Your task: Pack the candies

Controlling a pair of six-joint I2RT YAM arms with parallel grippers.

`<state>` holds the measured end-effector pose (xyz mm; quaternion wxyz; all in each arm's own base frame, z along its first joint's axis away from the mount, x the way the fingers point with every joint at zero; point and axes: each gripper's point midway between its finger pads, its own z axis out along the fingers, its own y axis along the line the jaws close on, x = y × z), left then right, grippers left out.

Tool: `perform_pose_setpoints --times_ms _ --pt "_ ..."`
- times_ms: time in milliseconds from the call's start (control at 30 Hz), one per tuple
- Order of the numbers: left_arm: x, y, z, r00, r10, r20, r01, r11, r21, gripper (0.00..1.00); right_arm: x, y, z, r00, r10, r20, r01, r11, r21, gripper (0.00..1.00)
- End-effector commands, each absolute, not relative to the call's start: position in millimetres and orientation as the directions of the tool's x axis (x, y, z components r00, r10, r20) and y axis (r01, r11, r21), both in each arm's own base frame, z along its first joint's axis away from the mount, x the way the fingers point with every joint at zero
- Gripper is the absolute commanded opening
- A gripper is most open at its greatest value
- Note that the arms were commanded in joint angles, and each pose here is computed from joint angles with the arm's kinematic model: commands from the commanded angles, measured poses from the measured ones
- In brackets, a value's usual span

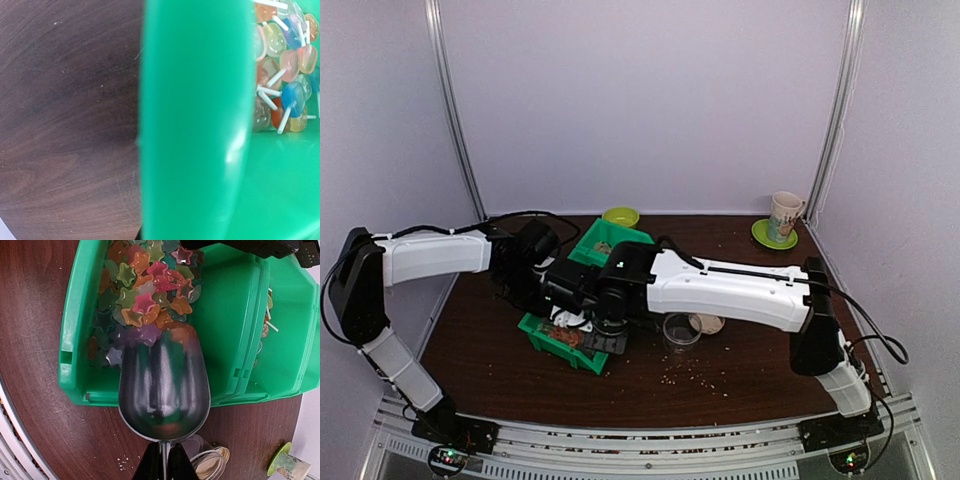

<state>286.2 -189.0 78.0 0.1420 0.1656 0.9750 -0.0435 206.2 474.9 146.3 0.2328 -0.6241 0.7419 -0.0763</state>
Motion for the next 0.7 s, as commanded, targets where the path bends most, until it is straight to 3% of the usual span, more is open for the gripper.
perform_pose_setpoints --times_ms 0,367,667 --pt "318.1 -231.0 141.9 -0.793 0.263 -0.549 0.406 0.901 -0.154 0.0 203.7 475.3 114.8 -0.13 -0.971 -0.199 -0.917 0.194 -0.348 0.0" --pt "319.4 -232.0 162.0 -0.745 0.244 -0.621 0.422 0.893 -0.155 0.0 212.1 494.9 80.9 -0.224 -0.932 -0.284 -0.926 0.294 -0.235 0.0" --pt "327.4 -201.2 164.6 -0.741 0.216 -0.635 0.307 0.951 -0.036 0.0 214.0 466.0 67.5 -0.306 -0.93 -0.202 -0.897 0.353 -0.266 0.0"
